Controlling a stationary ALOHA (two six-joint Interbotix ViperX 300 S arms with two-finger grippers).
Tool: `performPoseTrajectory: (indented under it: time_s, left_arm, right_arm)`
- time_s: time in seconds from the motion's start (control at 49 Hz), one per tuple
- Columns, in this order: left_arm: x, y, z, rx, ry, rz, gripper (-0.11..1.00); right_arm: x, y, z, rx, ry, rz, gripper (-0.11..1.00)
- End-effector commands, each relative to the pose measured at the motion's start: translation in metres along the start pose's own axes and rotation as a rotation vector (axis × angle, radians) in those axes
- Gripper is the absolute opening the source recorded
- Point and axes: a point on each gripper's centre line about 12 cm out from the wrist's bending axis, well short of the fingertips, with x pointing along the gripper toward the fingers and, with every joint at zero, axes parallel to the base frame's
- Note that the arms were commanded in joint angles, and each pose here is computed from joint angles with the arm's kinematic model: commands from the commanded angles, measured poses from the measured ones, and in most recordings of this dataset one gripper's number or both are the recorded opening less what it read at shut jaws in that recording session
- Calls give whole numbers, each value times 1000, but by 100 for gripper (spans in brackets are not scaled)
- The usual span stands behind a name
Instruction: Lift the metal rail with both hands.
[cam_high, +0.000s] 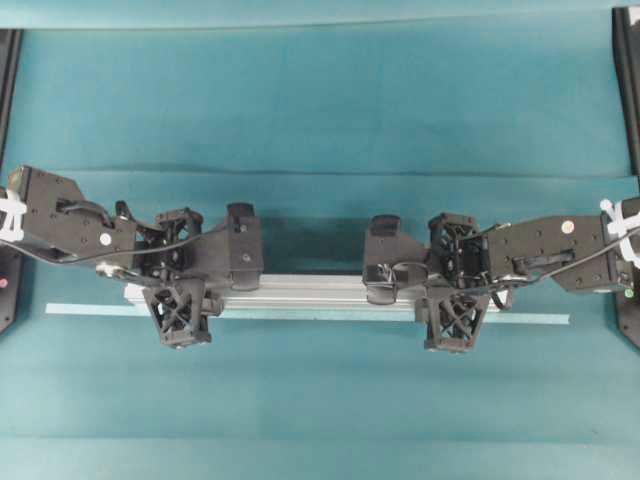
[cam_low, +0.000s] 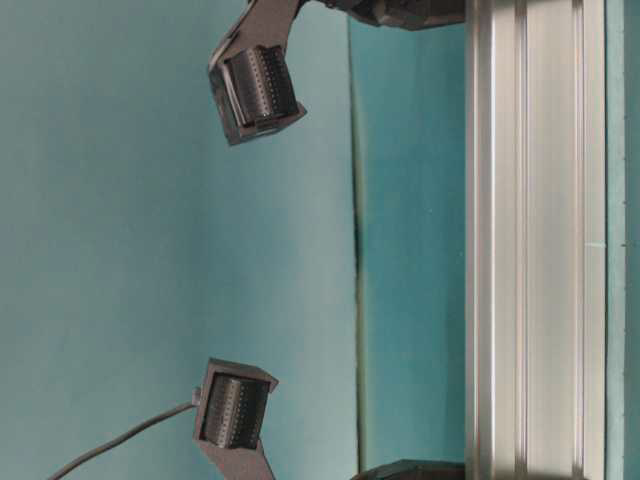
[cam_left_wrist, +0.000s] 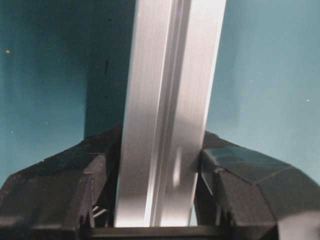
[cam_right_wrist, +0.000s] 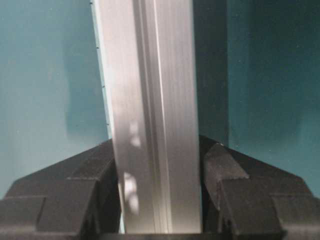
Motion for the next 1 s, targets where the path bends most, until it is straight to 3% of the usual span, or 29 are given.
performPoseTrajectory:
  time_s: [0.0,0.47,0.98]
  left_arm:
    - [-1,0,2,-8,-8,0,38]
    - [-3,-2,3,-2,-12,-4,38]
    - [-46,-8,20,8,-32,-7,38]
  right_arm:
    - [2,2,0,9,5,3,39]
    - [0,3,1,13,2,6,39]
    - [-45,7,20,35,-12,28,39]
